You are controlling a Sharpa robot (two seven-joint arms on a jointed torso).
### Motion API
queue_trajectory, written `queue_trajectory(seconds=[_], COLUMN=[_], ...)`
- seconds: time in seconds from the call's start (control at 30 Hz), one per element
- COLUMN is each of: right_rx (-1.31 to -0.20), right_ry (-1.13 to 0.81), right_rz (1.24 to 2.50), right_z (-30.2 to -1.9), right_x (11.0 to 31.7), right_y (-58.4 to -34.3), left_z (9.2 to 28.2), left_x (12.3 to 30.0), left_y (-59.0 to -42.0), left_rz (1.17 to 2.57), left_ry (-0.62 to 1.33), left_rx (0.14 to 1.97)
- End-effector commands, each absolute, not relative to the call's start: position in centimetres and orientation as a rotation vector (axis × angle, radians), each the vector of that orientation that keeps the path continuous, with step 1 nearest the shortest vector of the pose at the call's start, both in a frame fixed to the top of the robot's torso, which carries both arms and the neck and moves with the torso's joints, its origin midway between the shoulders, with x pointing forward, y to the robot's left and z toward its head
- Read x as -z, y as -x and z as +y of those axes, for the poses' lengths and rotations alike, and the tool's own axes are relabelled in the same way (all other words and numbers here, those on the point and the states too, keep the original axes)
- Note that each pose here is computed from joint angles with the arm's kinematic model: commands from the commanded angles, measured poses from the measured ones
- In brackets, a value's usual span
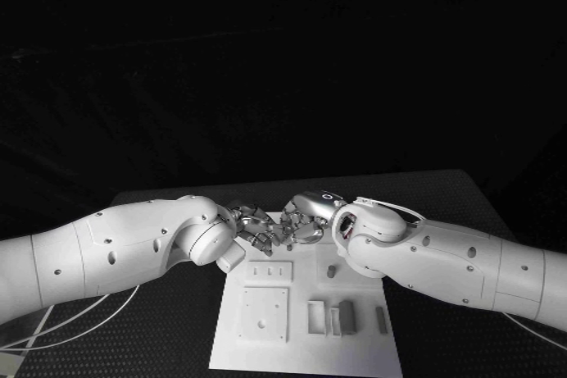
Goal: Assemble the parts on the task board
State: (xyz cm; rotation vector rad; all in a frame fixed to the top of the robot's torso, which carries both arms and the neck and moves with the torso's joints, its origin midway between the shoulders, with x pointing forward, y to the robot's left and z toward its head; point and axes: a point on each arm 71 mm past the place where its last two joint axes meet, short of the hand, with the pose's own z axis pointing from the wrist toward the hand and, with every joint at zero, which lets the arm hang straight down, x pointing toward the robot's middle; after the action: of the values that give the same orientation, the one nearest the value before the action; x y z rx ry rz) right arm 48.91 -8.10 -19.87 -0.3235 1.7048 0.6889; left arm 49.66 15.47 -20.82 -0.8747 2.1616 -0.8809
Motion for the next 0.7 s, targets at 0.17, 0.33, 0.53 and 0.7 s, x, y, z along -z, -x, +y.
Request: queue_trajectory(seconds=[0.17, 0.33, 0.53, 0.7], right_rx=[-0.707, -0.7, -0.687, -0.671], right_ry=[0.347, 0.343, 0.321, 0.293], right_rz=[1.713, 1.714, 1.704, 1.689], right_z=[-7.7, -7.8, -8.6, -9.8], right_x=[20.1, 20.1, 20.2, 20.1], right_y=[-48.7, -48.8, -49.1, -49.4], left_z=[15.5, 15.7, 16.0, 16.5], left_x=[20.6, 20.6, 20.7, 20.7], left_y=[-49.9, -49.9, -50.0, -50.1], left_rz=[2.133, 2.131, 2.134, 2.14], left_ry=[0.901, 0.905, 0.909, 0.904], left_rx=[0.89, 0.886, 0.88, 0.869])
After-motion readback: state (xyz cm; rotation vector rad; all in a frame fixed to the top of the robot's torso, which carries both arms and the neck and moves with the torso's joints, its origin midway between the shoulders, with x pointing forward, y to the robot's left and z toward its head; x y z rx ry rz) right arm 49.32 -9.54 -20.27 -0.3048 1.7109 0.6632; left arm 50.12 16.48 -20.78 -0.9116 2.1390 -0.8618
